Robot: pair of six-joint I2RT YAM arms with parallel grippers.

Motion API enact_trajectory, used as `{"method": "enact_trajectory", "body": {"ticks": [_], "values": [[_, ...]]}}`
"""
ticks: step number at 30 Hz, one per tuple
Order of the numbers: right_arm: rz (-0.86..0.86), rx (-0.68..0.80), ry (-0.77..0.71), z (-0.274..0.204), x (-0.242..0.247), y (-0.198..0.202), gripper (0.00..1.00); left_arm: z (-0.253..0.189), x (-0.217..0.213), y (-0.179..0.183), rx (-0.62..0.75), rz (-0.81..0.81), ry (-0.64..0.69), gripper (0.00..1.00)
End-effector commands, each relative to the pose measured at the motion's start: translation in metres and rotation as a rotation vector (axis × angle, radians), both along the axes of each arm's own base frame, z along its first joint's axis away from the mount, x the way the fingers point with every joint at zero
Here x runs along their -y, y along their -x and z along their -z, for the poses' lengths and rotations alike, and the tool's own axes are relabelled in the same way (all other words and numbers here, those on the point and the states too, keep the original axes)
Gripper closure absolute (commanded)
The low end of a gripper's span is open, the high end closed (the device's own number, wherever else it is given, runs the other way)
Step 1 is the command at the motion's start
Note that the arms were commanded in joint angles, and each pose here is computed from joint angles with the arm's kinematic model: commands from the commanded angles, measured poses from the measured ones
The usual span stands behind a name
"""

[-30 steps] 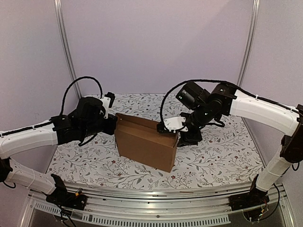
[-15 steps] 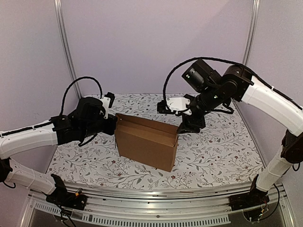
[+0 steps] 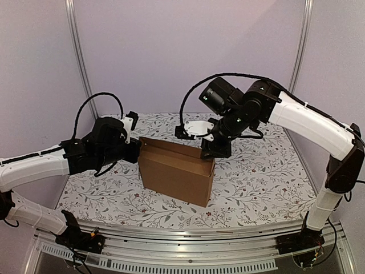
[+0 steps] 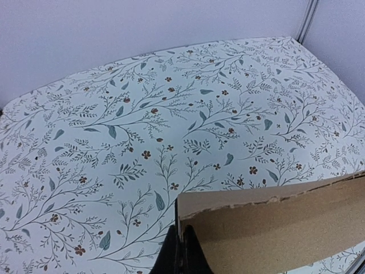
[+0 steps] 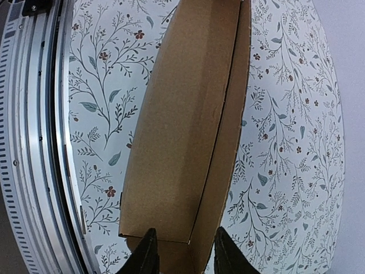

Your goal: Fold the paper box

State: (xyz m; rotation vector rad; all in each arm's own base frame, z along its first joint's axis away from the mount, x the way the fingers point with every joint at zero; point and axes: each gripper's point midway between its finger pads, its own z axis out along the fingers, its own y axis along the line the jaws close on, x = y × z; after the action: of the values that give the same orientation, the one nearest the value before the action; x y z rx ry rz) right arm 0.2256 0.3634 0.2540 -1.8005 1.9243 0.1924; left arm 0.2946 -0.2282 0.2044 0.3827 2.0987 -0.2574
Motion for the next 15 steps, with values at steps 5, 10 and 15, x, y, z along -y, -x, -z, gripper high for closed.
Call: {"method": "enact_trajectory", "body": {"ticks": [5, 10, 15], "values": [[-0.002, 0.097, 0.070, 0.005, 0.000, 0.003, 0.80, 0.066, -0.013, 0.034, -0.210, 0.054, -0.167, 1.00], [-0.010, 0.130, 0.103, 0.011, -0.002, 0.003, 0.83, 0.067, -0.014, 0.035, -0.212, 0.051, -0.168, 1.00], [0.000, 0.168, 0.057, -0.008, -0.004, 0.000, 0.83, 0.068, -0.013, 0.035, -0.210, 0.054, -0.169, 1.00]]}}
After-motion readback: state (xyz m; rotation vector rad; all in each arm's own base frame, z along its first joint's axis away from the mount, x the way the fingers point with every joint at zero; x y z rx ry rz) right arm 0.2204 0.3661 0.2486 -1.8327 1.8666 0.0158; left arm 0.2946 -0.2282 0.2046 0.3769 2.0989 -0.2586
